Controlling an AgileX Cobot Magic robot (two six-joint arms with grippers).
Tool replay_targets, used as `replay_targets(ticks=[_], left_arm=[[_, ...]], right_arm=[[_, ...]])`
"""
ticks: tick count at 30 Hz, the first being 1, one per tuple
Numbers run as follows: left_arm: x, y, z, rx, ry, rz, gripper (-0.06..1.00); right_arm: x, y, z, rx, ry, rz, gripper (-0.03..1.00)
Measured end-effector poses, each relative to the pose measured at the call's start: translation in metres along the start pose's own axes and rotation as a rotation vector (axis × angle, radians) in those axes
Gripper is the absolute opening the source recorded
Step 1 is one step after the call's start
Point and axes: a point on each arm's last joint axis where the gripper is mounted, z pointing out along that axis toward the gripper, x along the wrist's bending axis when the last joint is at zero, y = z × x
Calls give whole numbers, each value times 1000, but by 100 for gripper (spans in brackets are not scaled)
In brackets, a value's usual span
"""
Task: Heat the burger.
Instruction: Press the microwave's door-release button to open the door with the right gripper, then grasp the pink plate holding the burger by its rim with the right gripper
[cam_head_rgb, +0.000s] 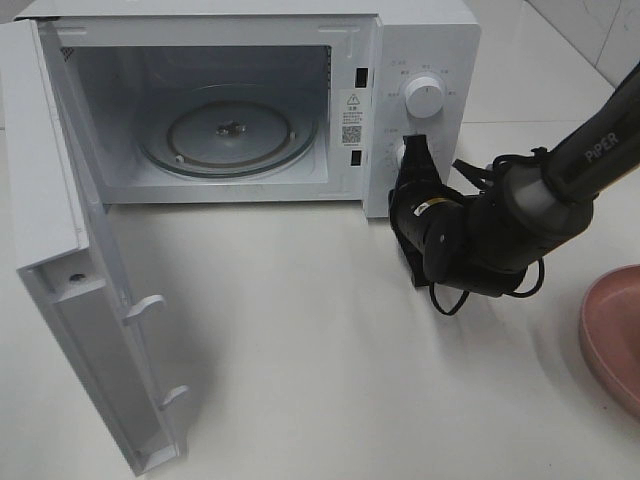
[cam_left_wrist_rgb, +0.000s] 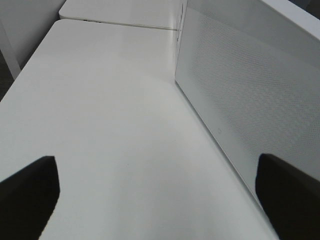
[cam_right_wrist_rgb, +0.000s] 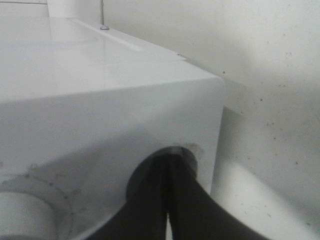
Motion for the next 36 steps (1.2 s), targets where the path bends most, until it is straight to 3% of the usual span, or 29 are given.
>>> replay_targets(ticks=[15, 26, 32, 36], left_arm=[[0, 0, 0, 0, 0, 0, 99], [0, 0, 0, 0, 0, 0, 99], [0, 0, 0, 0, 0, 0, 99], [0, 0, 0, 0, 0, 0, 99]], right_arm=[[9, 8, -10, 55, -56, -11, 1], [17, 11, -34, 120, -111, -116, 1], [13, 13, -50, 182, -187, -248, 1], [13, 11, -63, 279, -240, -421, 1]])
